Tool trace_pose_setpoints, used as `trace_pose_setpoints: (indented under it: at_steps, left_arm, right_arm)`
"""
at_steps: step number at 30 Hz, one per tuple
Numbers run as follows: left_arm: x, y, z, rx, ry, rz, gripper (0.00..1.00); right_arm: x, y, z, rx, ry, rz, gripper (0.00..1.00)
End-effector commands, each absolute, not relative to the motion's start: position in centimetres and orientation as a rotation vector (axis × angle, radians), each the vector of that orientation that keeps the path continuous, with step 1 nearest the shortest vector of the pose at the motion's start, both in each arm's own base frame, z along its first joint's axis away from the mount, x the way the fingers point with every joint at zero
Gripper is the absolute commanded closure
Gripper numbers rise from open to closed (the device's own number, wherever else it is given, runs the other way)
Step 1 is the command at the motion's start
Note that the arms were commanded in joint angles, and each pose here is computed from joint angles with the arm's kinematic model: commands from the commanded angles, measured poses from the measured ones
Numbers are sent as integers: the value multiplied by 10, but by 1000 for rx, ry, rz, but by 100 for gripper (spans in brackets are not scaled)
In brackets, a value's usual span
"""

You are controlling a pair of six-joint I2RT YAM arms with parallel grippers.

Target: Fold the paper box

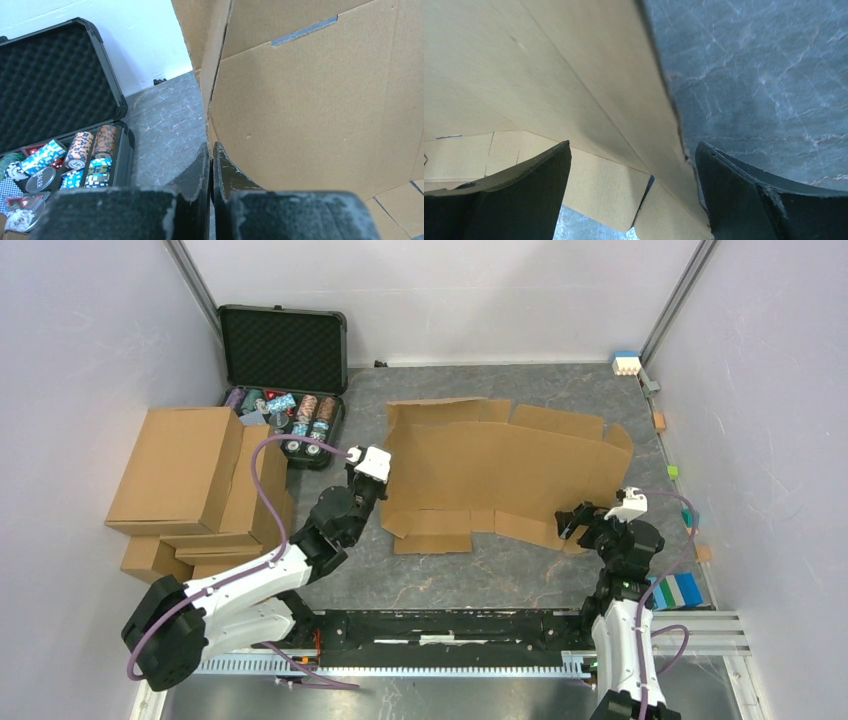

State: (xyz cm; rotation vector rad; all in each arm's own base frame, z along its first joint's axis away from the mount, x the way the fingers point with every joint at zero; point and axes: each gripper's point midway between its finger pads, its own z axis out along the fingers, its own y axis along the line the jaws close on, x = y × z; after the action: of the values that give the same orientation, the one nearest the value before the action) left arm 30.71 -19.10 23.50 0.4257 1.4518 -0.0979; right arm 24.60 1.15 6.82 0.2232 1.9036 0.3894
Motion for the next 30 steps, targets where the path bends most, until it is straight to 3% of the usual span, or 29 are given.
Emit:
trace_pose_setpoints:
  at_steps: [1, 9, 14, 18, 21, 30]
  left_arm:
    - [304, -191, 235, 430, 1416, -95, 96]
    - [305, -187, 233, 393, 1435, -101, 96]
    - [304, -188, 233, 356, 1452, -138, 96]
    - [301, -184, 231, 322, 1460, -157, 95]
    - [300, -180, 231, 298, 1463, -158, 94]
    - [302, -183, 226, 298, 1484, -158, 93]
  right_arm:
    - [248, 17, 63, 170, 1884, 404, 2]
    - [249, 24, 89, 105, 1801, 424, 58]
    - [249, 31, 119, 83, 1750, 466, 78]
    - [248, 47, 159, 14, 1676, 568, 89]
    - [246, 55, 197, 3, 1620, 624, 92]
    - [236, 78, 229, 166, 1658, 927, 91]
